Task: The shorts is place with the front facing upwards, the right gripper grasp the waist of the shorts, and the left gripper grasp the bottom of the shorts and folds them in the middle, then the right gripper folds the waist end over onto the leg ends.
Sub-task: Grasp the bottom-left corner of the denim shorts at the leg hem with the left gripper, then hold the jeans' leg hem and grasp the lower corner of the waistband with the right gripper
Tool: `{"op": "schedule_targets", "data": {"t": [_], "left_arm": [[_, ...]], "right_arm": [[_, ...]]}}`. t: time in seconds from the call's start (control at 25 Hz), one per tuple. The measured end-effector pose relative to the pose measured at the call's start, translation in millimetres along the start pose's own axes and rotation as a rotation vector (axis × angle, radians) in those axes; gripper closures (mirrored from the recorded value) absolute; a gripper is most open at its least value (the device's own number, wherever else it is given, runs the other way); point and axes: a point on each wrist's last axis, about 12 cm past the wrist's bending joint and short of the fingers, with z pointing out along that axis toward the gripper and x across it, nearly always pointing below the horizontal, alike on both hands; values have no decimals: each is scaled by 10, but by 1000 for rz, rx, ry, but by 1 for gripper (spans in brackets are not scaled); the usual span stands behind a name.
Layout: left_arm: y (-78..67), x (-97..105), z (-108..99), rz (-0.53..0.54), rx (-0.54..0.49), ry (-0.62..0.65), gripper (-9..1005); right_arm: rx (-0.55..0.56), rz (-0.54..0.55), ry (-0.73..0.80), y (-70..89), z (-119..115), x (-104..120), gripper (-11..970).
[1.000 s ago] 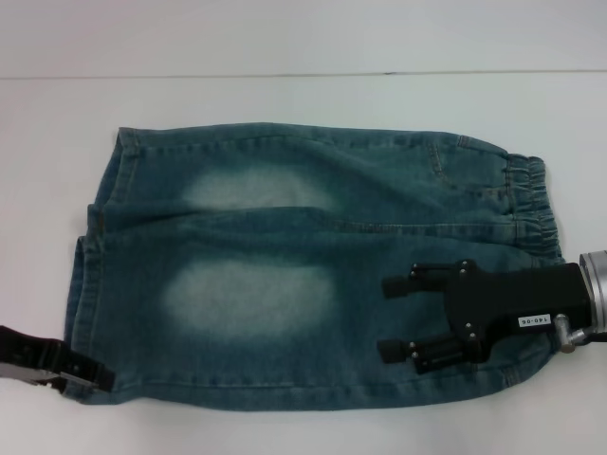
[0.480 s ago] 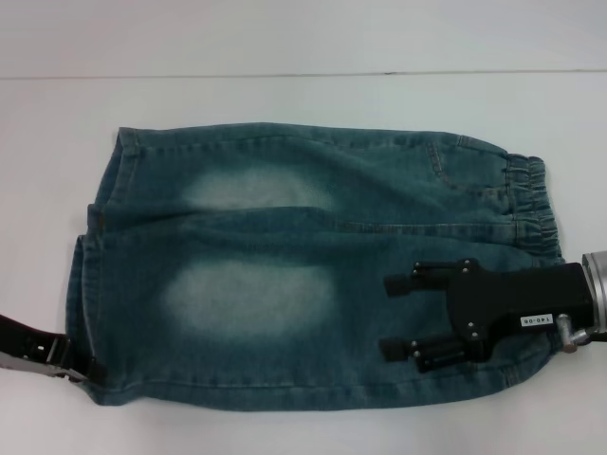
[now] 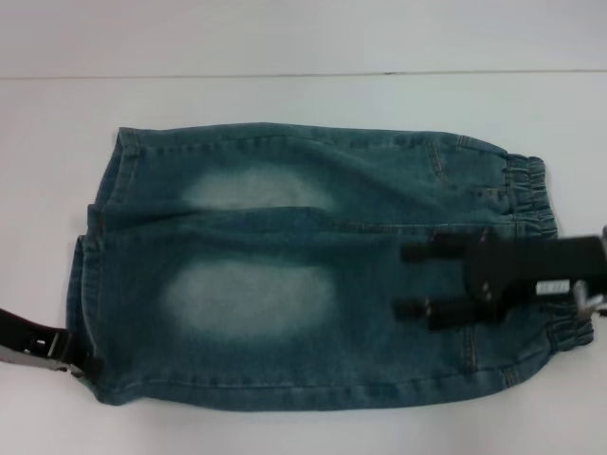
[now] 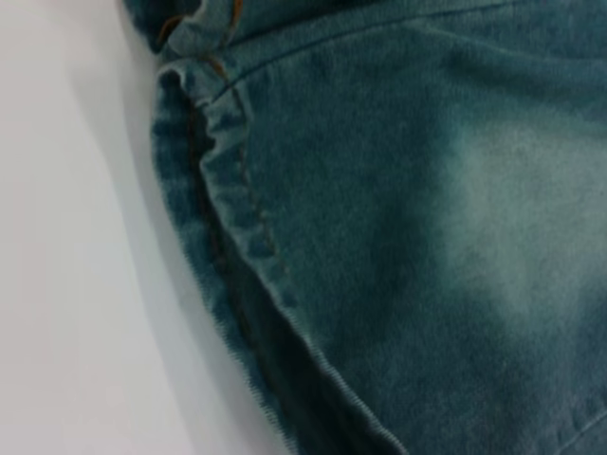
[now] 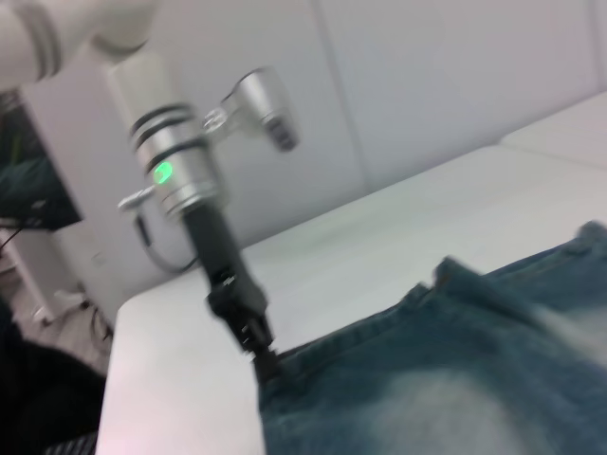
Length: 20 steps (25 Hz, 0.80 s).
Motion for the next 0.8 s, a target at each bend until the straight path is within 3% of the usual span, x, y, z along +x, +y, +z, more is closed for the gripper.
{"op": "schedule_targets", "data": {"t": [0.2, 0.4, 0.64, 0.8], "left_arm": [[-23, -76, -50, 16, 9, -37, 968], [-39, -193, -84, 43, -12, -71, 969], [-81, -300, -122, 78, -24, -101, 969], [-89, -342, -122, 90, -29, -115, 969]], "right_arm": [[99, 120, 28, -133, -265, -315, 18], [169, 123, 235, -143, -473, -635, 18], [194, 66, 550, -39, -622, -793, 18], [240, 79, 679, -58, -693, -793, 18]]}}
